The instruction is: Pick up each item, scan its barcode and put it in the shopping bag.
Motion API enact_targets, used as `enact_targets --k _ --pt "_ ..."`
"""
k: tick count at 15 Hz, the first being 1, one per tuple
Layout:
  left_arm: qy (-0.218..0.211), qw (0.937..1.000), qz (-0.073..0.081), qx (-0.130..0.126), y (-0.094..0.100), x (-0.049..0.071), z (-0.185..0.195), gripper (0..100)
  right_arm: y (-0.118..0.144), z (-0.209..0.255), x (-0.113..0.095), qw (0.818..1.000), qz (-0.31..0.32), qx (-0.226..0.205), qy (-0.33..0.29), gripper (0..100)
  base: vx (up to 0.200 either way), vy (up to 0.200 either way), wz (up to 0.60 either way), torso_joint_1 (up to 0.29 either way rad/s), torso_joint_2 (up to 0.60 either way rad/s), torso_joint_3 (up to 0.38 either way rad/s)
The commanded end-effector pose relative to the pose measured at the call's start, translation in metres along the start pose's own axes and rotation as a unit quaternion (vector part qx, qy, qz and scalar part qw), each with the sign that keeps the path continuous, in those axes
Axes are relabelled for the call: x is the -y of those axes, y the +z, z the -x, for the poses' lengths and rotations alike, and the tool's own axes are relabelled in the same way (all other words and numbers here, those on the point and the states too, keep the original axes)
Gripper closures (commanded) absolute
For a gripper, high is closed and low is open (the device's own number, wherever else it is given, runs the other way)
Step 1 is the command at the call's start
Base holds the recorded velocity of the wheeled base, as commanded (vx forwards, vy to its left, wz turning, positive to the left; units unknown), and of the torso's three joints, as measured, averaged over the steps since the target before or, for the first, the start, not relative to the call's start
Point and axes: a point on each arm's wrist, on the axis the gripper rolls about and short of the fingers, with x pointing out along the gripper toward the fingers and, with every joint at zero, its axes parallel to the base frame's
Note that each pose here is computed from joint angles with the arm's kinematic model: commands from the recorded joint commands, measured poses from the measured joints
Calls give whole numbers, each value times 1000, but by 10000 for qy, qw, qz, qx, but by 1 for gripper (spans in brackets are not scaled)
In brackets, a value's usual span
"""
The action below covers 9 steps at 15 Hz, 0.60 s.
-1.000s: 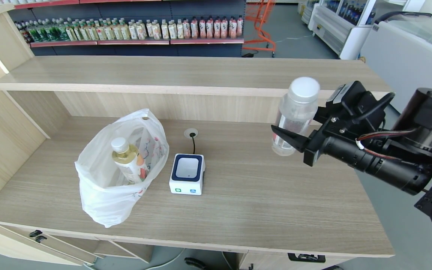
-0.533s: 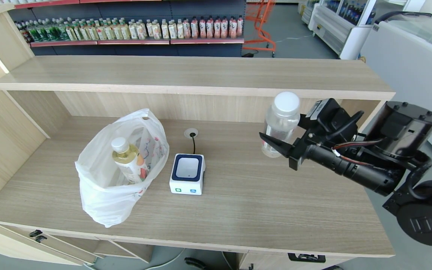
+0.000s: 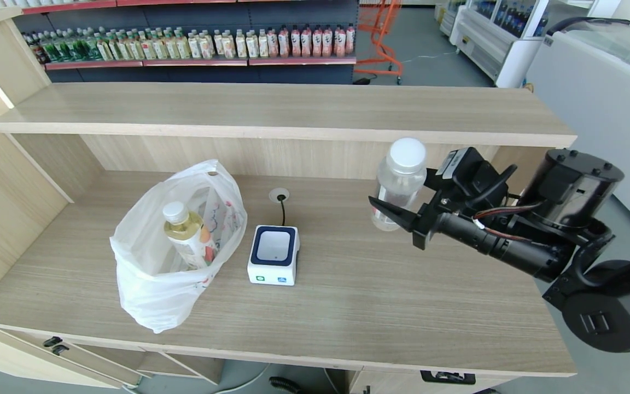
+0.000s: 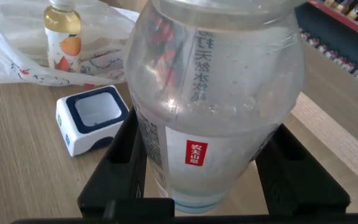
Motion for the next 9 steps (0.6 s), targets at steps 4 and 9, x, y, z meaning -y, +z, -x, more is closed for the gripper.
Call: enact_targets --k 4,9 --pt "3 10000 37 1 0 0 0 0 3 -5 -2 9998 -14 146 132 100 0 200 0 2 4 1" --pt "3 10000 36 -6 0 0 0 0 -6 -8 -6 9997 -24 157 199 100 0 200 0 0 2 2"
